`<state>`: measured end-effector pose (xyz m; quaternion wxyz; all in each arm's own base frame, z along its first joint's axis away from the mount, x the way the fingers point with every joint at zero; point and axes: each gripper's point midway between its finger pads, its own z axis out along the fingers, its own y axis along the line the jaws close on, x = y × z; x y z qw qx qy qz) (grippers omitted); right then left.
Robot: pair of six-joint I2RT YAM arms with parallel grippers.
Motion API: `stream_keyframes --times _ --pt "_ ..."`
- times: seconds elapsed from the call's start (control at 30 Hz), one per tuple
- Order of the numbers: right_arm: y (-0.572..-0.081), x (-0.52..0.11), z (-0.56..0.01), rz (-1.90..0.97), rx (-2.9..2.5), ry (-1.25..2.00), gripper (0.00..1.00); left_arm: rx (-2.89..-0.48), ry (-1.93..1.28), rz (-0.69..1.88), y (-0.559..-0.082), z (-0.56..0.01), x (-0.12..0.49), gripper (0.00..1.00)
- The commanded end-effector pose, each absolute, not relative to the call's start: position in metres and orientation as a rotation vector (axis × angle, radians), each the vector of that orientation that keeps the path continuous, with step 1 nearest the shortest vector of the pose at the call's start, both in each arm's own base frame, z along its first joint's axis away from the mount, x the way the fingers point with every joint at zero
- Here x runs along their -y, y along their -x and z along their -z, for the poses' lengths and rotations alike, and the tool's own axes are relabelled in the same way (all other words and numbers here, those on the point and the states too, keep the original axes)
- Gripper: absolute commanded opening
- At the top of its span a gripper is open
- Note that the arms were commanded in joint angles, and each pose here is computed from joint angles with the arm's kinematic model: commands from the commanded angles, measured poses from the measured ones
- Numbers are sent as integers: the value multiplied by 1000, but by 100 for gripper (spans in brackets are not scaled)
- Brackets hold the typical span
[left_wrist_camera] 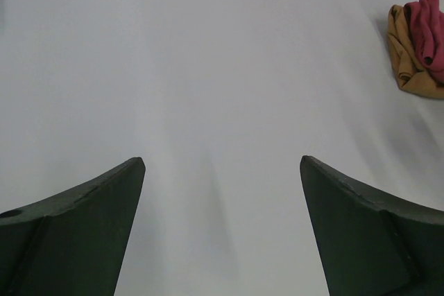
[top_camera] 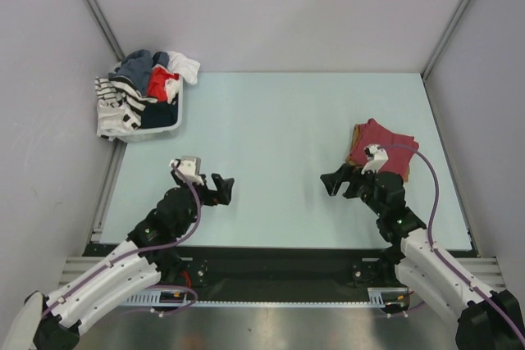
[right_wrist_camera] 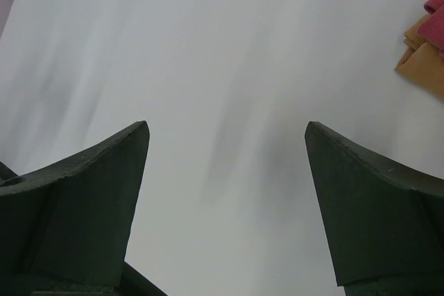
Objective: Fold and stack the tank tops
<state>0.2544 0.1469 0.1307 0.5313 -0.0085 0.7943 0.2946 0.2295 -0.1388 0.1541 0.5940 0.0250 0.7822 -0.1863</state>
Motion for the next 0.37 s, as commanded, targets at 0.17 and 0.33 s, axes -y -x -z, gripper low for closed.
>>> stream_keyframes --times 0.17,0.33 --pt "-264 -147 -150 -685 -1834 24 98 -1760 -70 444 -232 -162 139 100" --pt "-267 -140 -150 -655 -1832 -20 100 -1772 -71 436 -233 -159 139 100"
